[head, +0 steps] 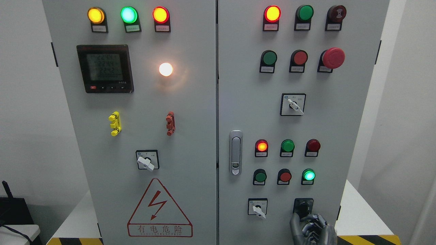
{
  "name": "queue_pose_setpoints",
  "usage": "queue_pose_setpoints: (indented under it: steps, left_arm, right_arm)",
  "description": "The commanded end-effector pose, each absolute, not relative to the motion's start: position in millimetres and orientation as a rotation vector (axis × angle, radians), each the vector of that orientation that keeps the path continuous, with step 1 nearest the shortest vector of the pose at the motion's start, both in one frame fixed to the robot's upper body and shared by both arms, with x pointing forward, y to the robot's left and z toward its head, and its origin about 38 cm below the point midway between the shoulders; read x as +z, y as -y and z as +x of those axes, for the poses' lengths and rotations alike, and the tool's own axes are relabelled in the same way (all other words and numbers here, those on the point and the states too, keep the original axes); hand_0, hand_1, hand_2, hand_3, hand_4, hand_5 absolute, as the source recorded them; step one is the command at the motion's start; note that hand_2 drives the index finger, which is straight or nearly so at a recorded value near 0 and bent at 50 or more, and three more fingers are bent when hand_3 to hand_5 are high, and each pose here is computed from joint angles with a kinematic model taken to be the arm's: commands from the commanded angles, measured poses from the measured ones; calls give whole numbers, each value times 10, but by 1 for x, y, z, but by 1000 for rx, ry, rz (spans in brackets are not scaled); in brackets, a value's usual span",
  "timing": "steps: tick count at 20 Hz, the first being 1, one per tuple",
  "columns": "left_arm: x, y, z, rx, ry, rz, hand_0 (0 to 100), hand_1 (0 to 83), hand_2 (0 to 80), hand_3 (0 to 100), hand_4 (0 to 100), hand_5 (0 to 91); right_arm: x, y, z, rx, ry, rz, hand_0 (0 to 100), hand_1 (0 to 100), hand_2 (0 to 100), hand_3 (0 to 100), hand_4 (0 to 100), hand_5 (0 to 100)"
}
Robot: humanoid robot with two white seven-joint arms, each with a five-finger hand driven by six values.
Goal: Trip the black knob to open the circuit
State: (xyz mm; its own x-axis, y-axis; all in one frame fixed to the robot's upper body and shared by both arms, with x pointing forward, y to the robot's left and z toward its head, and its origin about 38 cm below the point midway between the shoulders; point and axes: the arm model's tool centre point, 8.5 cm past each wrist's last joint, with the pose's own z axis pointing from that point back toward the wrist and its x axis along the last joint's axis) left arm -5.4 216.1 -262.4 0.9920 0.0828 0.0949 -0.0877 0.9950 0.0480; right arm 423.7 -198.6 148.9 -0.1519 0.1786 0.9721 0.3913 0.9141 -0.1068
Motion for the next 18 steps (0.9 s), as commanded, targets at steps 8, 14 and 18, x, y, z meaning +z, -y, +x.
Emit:
queue_pose_setpoints:
  steps: [8, 14, 18]
  left_arm:
    - [-262, -215, 0, 53, 101, 48, 120, 389, 0, 0, 0, 0]
    - [-262, -216, 0, 52, 101, 49, 120, 389, 0, 0, 0, 0]
    - [-262, -216, 0, 53, 101, 49, 120, 389, 0, 0, 0, 0]
  right_arm:
    - [150, 200, 422, -162, 1742, -480, 403, 757, 561, 915, 939, 956]
    - [149, 199, 423, -151, 1742, -474, 407, 768, 554, 908, 932, 955]
    - [150, 200, 423, -153, 1741, -475, 407, 768, 551, 907, 929, 954]
